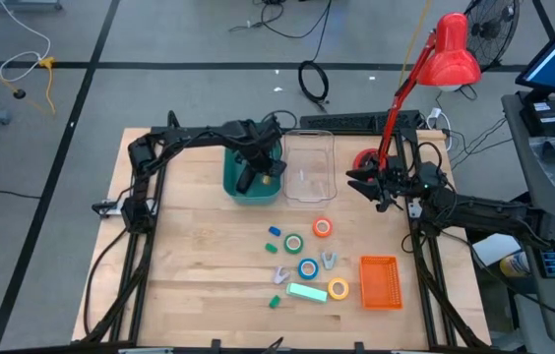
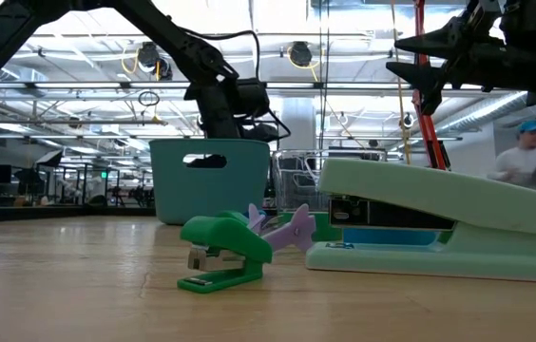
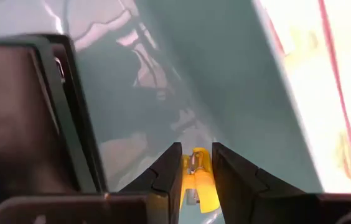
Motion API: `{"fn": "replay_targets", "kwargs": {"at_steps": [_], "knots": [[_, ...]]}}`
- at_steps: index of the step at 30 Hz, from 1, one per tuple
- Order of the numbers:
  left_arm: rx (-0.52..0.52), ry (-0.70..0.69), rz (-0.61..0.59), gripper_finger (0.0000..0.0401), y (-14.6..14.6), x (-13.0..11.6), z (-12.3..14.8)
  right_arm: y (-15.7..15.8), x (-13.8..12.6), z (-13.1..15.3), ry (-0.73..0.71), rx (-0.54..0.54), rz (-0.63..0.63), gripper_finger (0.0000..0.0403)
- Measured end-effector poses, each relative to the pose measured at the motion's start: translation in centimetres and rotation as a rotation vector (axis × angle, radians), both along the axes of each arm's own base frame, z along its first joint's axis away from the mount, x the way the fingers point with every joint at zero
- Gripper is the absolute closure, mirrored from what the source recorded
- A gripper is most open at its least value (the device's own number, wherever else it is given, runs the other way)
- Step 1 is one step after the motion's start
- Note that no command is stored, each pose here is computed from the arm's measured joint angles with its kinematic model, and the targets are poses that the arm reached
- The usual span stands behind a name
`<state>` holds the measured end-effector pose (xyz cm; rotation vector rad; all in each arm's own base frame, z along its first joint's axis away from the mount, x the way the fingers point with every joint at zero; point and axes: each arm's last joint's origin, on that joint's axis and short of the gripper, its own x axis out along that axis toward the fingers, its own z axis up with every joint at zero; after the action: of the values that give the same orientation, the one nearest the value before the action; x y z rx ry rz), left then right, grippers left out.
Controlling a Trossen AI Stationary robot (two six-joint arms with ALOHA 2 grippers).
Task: Pick and place Stapler, Stapler remover, tape
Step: Put the small yellow stapler into the green bin
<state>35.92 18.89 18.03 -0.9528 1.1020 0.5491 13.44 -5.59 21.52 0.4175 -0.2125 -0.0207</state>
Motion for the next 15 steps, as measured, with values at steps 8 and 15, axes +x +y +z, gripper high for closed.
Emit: {"fn": "replay_targets", "kwargs": {"at_steps": [8,15], "knots": [[-0.014,0.0,0.009,0.0318,0.03,-0.06,-0.01,0.0,0.0,0.0,0.0,0.0,0.0,0.0232],[-0.002,-0.005,-0.027,0.0317,0.02,-0.05,0.0,0.0,0.0,0.0,0.0,0.001,0.0,0.0232]]}}
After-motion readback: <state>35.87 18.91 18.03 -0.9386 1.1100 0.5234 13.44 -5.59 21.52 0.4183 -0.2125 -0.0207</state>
